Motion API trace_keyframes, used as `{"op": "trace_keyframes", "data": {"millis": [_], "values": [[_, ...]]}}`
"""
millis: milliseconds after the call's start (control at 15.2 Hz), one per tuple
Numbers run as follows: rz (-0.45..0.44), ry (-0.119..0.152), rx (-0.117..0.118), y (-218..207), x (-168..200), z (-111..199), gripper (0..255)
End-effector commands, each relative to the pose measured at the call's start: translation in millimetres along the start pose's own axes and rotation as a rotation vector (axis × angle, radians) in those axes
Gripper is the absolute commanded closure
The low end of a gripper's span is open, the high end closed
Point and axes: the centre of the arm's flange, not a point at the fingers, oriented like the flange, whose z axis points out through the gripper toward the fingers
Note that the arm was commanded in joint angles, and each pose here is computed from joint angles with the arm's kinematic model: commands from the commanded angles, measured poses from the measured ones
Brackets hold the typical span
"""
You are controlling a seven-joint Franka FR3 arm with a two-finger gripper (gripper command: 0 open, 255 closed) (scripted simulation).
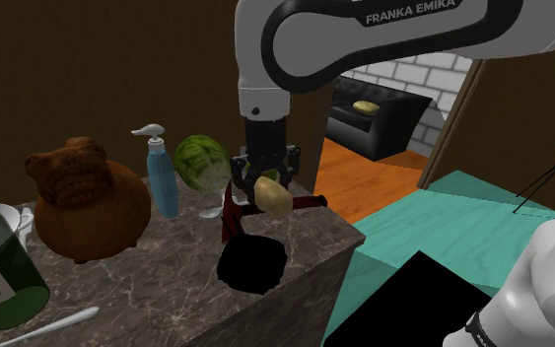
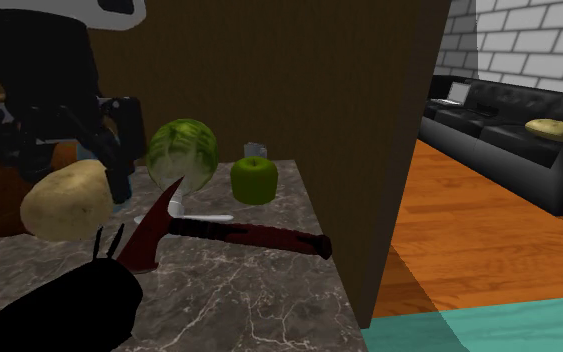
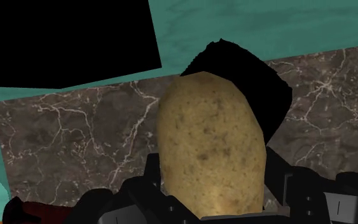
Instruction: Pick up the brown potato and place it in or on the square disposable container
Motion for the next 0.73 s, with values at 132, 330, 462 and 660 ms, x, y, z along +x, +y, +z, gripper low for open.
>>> {"op": "trace_keyframes", "data": {"millis": [132, 330, 462, 660], "values": [[0.002, 0.0, 0.001, -55, -7, -3, 255], [0.002, 0.0, 0.001, -55, -4, 13, 255], [0.002, 0.0, 0.001, -56, -3, 23, 255], [0.002, 0.0, 0.001, -56, -1, 39, 255]]}}
